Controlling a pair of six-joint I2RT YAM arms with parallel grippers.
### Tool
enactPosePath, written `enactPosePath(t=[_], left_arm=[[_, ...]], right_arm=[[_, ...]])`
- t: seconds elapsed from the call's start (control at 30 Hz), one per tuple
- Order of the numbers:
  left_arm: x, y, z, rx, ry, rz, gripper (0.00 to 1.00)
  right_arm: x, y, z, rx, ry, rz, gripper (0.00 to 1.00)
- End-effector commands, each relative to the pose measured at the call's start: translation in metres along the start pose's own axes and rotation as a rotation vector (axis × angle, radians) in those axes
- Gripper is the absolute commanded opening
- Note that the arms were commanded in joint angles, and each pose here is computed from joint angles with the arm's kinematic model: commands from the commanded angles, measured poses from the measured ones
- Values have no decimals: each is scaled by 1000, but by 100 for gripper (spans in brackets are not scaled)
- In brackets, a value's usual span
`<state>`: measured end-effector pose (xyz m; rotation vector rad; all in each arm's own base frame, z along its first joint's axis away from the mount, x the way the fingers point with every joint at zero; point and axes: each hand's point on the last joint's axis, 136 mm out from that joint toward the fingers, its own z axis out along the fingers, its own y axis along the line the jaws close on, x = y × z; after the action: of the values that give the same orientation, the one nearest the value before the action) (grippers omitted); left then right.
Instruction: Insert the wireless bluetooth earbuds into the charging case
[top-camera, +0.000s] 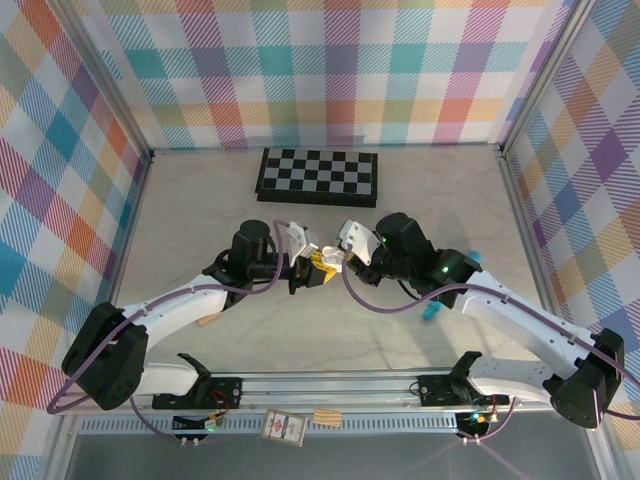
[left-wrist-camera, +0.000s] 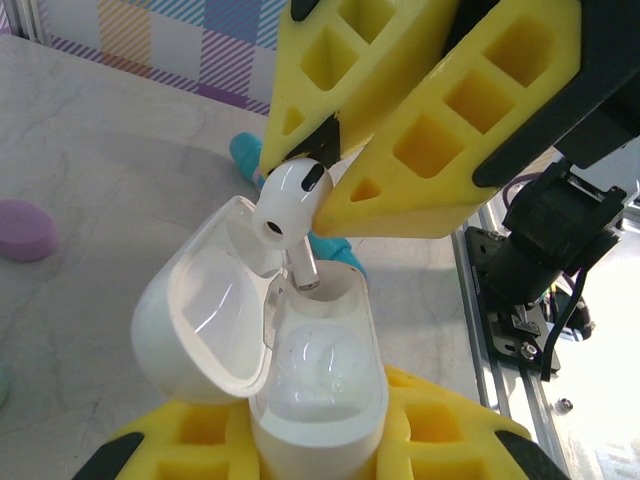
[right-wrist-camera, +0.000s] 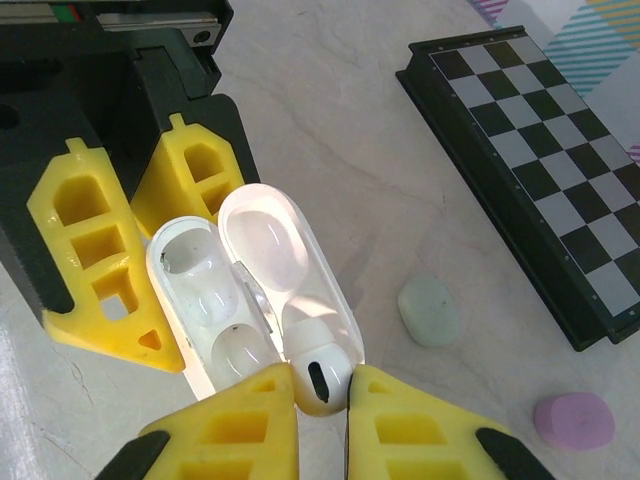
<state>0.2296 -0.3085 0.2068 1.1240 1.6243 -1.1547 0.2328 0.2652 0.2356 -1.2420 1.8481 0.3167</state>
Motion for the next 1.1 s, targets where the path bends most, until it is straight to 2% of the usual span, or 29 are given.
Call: enactPosePath(t=[0.0, 0.27, 0.47, 0.7, 0.83, 0.97, 1.07], left_arm=[[-24, -5, -5, 15, -47, 42, 0], [-26, -4, -4, 22, -51, 40, 0], [-29, -7, -5, 33, -62, 48, 0], [-26, -5, -6, 19, -63, 50, 0], [-24, -2, -6, 8, -71, 49, 0], [-23, 6, -9, -30, -94, 44, 0], [-25, 13, -16, -78, -127, 40, 0]], right_arm=[[-11, 3, -9, -18, -29, -36, 16], [-7, 9, -12, -52, -16, -66, 15], [-6, 19, -9, -108, -13, -69, 20], [-14, 16, -19, -92, -56, -62, 37], [-19, 13, -34, -75, -103, -43, 42], [-21, -2, -42, -38, -158, 84, 52], [-18, -27, -40, 22, -202, 286, 60]])
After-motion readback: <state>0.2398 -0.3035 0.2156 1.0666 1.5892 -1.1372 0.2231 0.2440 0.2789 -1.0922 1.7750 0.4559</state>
